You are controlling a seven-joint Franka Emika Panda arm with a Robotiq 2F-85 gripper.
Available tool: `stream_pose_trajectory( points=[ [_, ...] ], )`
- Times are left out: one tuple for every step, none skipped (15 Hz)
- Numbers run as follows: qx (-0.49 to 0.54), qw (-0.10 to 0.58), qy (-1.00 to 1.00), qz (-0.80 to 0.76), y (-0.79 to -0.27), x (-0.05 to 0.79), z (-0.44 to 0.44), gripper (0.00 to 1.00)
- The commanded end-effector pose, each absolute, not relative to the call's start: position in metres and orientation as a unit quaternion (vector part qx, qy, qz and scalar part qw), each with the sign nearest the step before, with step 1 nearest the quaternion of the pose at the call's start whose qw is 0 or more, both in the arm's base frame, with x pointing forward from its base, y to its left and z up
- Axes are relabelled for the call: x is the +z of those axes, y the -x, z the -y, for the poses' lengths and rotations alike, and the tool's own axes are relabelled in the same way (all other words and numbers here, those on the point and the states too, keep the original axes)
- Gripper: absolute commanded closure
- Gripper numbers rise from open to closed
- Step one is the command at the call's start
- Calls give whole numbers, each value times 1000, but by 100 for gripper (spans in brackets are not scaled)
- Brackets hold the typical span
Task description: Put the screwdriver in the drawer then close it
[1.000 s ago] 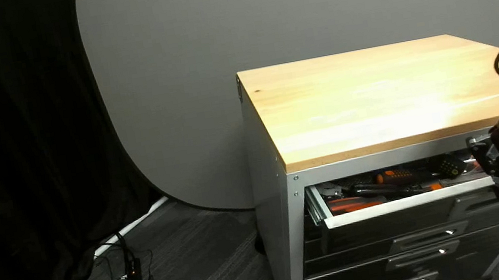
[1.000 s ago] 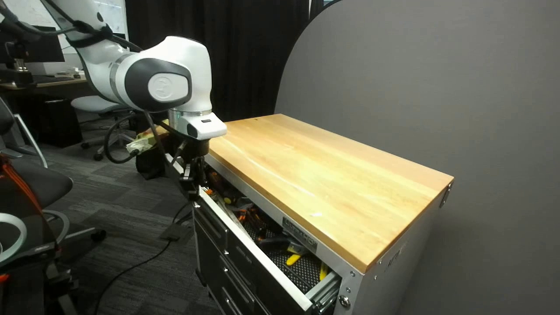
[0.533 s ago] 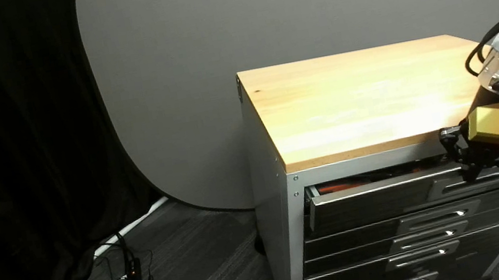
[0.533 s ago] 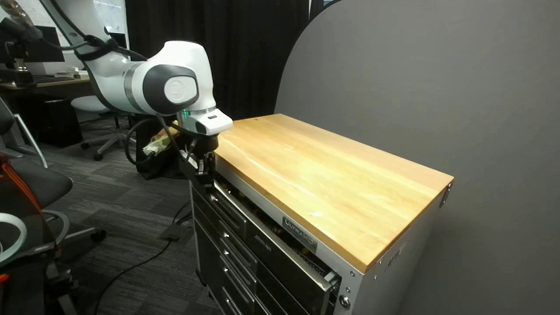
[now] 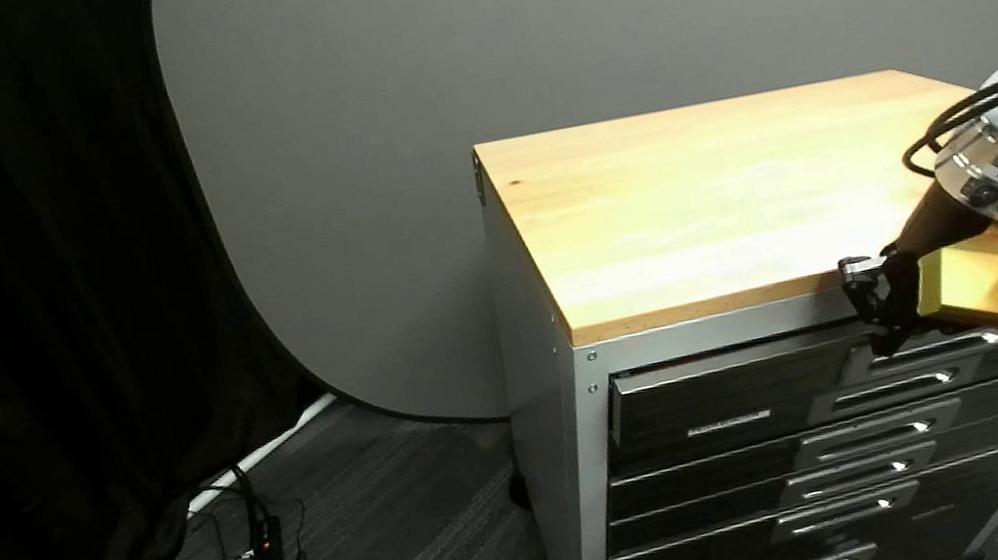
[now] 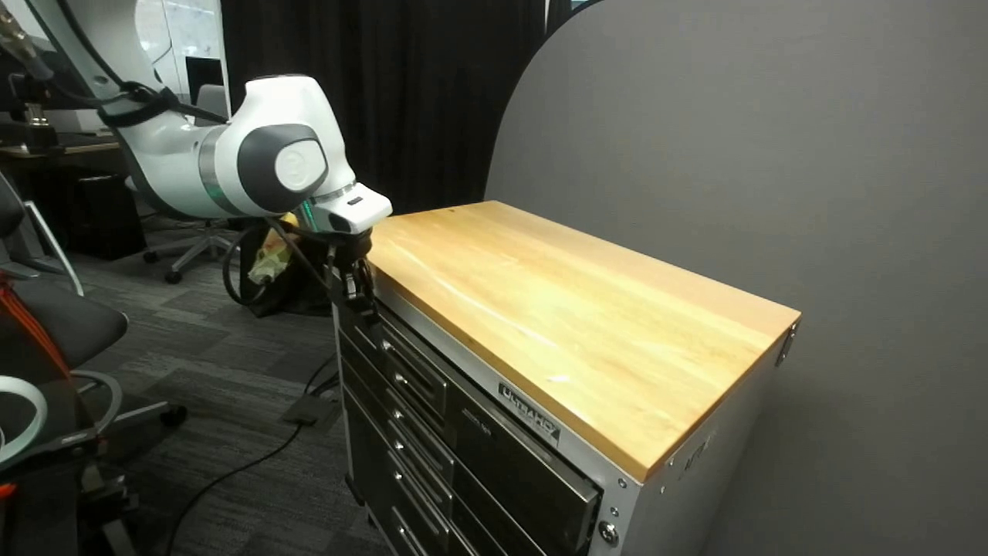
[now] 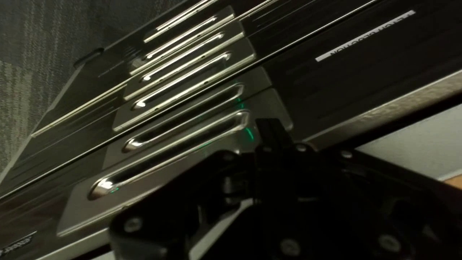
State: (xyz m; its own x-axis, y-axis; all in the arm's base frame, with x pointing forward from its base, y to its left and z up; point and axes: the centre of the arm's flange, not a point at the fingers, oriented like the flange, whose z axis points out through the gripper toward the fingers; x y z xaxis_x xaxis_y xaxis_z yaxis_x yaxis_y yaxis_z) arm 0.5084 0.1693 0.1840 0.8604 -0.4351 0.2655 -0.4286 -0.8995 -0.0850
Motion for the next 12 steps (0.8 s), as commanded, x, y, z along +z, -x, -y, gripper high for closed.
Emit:
stream_pose_trajectory(
  points=[
    [-182,42,963,-195,-495,198,-182,95],
    [-168,38,969,-177,-494,200,-184,94],
    [-154,26,975,-159,-492,205,-188,70],
    [-132,23,982,-135,-489,215,-192,69],
    [-107,18,988,-110,-484,227,-198,69],
    [-89,15,992,-90,-479,241,-205,63],
    [-69,14,995,-67,-475,253,-213,56],
    [-46,14,998,-46,-471,270,-222,47],
    [-26,4,999,-27,-470,286,-231,40],
    [0,-1,1000,-5,-470,303,-238,33],
    [19,-10,1000,8,-470,316,-243,24],
    [35,-19,999,22,-474,330,-247,17]
  ],
)
